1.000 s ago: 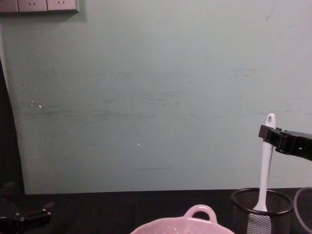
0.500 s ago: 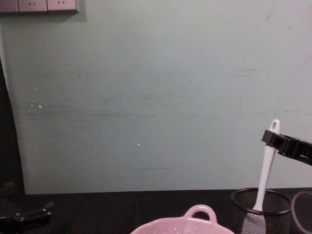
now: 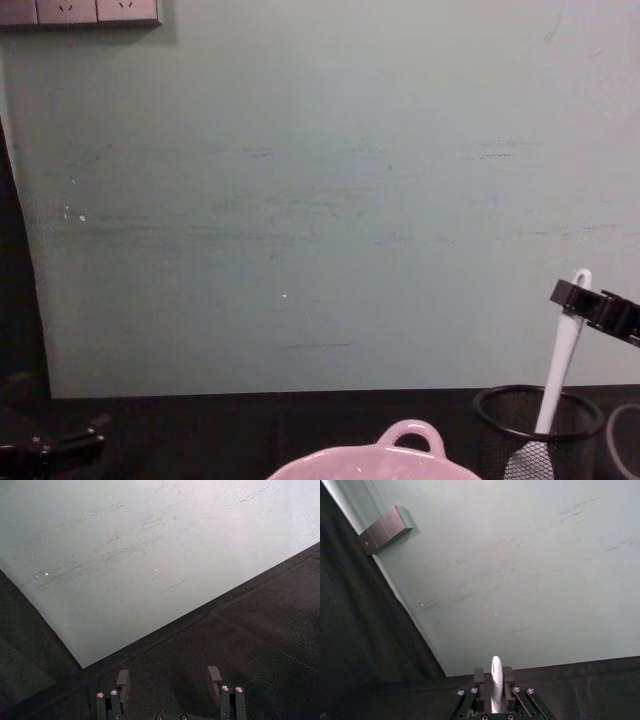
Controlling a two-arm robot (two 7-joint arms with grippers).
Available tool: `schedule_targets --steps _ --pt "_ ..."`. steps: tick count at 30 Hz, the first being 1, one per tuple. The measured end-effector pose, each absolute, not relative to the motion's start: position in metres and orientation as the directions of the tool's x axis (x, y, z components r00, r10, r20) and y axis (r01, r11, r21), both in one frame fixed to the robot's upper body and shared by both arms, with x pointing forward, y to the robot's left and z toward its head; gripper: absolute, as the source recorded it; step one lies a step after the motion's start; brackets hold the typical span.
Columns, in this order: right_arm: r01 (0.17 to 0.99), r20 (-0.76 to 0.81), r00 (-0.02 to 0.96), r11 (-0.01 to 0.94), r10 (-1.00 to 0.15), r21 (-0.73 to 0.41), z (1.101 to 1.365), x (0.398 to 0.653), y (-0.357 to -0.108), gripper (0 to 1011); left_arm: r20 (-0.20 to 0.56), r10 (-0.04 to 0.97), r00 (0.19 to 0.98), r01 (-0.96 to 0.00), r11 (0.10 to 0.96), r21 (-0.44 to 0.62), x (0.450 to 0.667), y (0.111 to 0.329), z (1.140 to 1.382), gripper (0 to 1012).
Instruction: Use the one hand to pick up the spoon and stir the clear water in the bowl.
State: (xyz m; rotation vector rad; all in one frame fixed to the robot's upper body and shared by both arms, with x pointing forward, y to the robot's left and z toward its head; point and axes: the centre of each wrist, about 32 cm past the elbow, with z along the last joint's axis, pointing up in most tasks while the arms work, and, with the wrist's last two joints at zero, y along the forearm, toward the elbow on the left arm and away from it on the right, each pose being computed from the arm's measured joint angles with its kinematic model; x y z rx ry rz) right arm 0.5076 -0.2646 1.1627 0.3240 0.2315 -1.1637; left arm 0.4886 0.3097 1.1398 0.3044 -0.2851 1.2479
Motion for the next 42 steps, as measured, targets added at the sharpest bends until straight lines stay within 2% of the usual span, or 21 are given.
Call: schedule_targets --steps 15,17,19,20,26,33,42 --pt "0.941 -0.333 0.337 0.325 -0.881 0.092 1.169 0.494 -0.282 682 0.374 0.88 0.292 -0.955 0.287 0.07 0.489 0.31 1.14 1011" --pt "0.94 -0.326 0.339 0.331 -0.883 0.081 1.173 0.489 -0.284 759 0.374 0.88 0.292 -0.955 0.287 0.07 0.489 0.31 1.14 1011" --pt "0.939 -0.321 0.341 0.335 -0.884 0.075 1.175 0.485 -0.286 792 0.374 0.88 0.292 -0.955 0.287 0.07 0.489 0.31 1.14 1011" --pt "0.937 -0.314 0.347 0.342 -0.884 0.072 1.179 0.481 -0.289 847 0.374 0.88 0.292 -0.955 0.287 0.07 0.489 0.31 1.14 1011" --pt "0.929 -0.278 0.368 0.366 -0.887 0.062 1.193 0.466 -0.299 996 0.374 0.88 0.292 -0.955 0.287 0.07 0.489 0.31 1.14 1011" --pt "0.93 -0.192 0.359 0.367 -0.913 -0.006 1.212 0.441 -0.315 1004 0.374 0.88 0.292 -0.955 0.287 0.07 0.489 0.31 1.14 1011" --pt "0.936 -0.019 0.315 0.314 -0.949 -0.16 1.207 0.438 -0.327 1004 0.374 0.88 0.292 -0.955 0.287 0.07 0.489 0.31 1.14 1011"
